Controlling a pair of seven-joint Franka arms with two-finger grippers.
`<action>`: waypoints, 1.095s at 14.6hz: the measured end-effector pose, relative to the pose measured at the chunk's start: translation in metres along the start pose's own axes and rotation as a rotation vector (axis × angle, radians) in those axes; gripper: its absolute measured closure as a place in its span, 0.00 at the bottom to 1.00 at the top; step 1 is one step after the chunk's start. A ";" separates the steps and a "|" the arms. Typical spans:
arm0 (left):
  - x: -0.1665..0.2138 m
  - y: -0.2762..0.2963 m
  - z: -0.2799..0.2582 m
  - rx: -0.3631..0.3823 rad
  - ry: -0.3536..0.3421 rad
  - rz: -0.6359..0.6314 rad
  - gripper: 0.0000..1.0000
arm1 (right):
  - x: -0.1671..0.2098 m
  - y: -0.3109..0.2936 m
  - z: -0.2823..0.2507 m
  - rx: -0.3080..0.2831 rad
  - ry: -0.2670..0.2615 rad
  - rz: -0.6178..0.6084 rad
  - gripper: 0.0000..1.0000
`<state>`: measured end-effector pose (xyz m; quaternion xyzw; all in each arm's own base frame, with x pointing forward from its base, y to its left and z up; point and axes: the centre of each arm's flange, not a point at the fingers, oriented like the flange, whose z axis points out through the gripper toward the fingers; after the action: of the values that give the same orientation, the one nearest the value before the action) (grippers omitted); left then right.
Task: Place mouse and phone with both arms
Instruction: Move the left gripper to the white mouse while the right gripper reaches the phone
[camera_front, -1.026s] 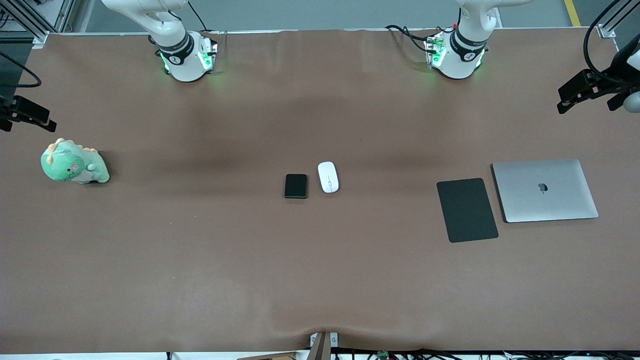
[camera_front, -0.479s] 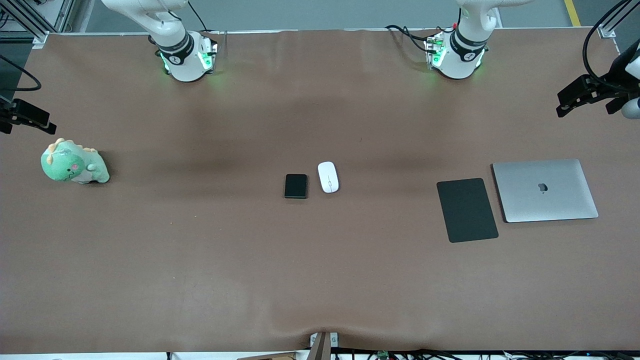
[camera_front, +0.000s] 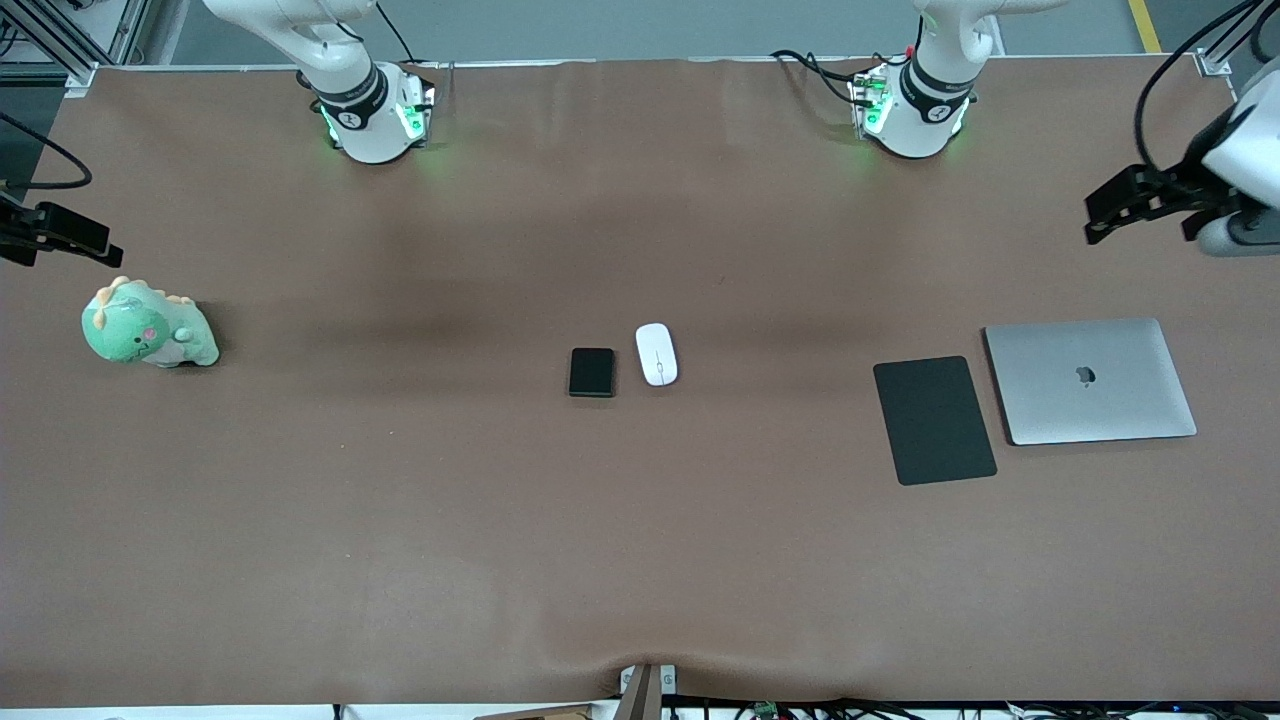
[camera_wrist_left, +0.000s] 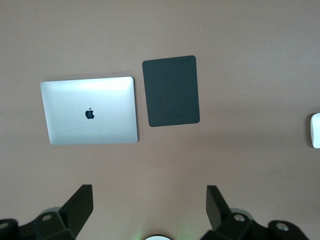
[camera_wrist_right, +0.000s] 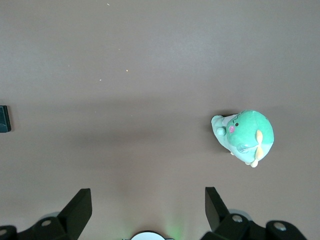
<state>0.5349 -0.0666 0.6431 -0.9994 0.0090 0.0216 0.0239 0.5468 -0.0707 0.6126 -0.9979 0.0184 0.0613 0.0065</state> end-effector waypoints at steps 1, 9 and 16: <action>0.002 0.016 0.005 0.001 -0.009 0.004 0.00 | 0.002 0.001 0.004 0.000 -0.007 0.002 0.00; 0.030 0.164 0.068 -0.022 0.031 0.022 0.00 | 0.017 0.008 0.025 -0.002 -0.043 0.016 0.00; 0.050 0.301 0.192 -0.062 0.050 -0.027 0.00 | 0.043 0.007 0.062 -0.008 -0.084 0.016 0.00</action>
<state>0.5704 -0.3583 0.4350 -1.0000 -0.0044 -0.0035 -0.0068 0.5820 -0.0786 0.5454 -0.9943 0.0258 0.1034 0.0030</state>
